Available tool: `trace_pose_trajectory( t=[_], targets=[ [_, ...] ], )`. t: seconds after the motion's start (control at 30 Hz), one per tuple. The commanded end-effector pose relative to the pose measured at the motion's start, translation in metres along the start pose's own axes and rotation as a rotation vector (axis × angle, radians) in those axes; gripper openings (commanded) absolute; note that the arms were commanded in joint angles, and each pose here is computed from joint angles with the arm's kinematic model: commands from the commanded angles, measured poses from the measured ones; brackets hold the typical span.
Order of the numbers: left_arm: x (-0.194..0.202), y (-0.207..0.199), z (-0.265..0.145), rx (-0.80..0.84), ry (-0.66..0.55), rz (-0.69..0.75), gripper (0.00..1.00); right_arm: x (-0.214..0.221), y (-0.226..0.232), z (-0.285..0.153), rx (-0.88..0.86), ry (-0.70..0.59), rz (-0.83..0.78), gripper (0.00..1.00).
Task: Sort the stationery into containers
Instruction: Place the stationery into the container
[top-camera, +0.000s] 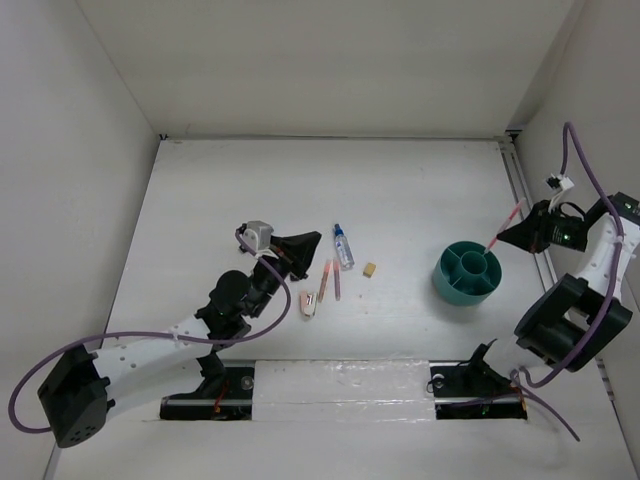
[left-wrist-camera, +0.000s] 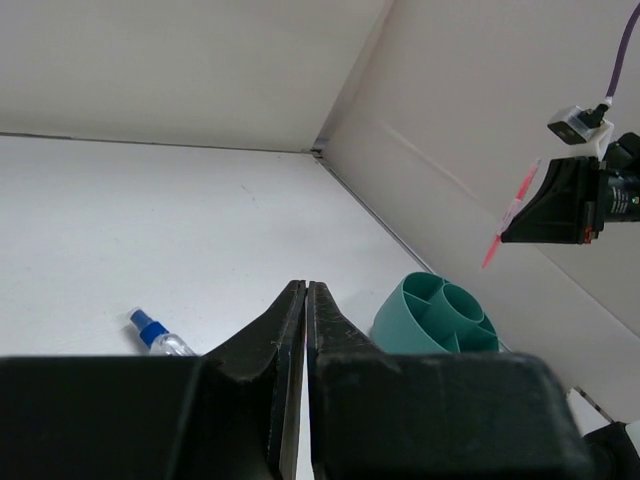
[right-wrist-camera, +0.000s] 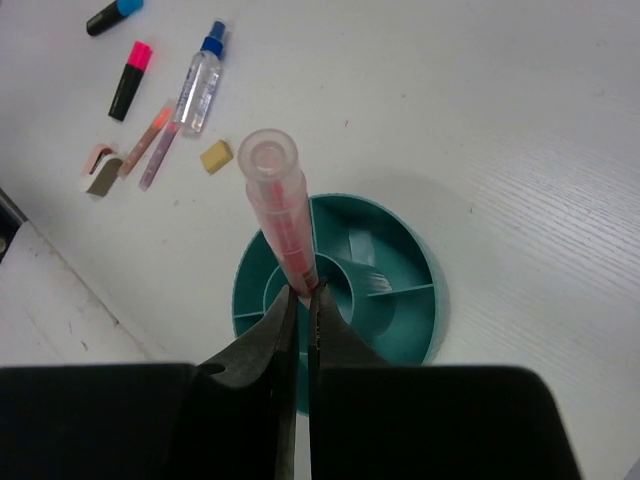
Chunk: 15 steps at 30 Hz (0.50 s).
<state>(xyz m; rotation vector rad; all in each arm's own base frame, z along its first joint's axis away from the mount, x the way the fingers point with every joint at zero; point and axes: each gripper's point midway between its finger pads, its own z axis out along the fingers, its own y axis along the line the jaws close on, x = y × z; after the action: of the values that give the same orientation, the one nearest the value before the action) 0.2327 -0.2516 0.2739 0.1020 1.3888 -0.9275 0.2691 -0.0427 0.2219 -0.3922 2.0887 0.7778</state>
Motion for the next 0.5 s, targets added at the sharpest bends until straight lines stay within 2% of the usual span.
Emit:
trace_pose_trajectory(
  t=[0.0,0.17,0.47],
  targets=[
    [-0.006,0.004,-0.007,0.002,-0.028,0.014,0.01,0.009,-0.001,-0.002,-0.004,0.009,-0.007,0.0],
    [-0.005,0.009,-0.008,0.0,-0.027,0.011,0.01,0.006,0.003,-0.004,0.006,0.003,-0.029,0.0],
    [-0.002,0.011,-0.011,0.0,-0.027,0.002,0.01,0.026,-0.008,-0.001,0.013,0.072,-0.019,0.0]
  ],
)
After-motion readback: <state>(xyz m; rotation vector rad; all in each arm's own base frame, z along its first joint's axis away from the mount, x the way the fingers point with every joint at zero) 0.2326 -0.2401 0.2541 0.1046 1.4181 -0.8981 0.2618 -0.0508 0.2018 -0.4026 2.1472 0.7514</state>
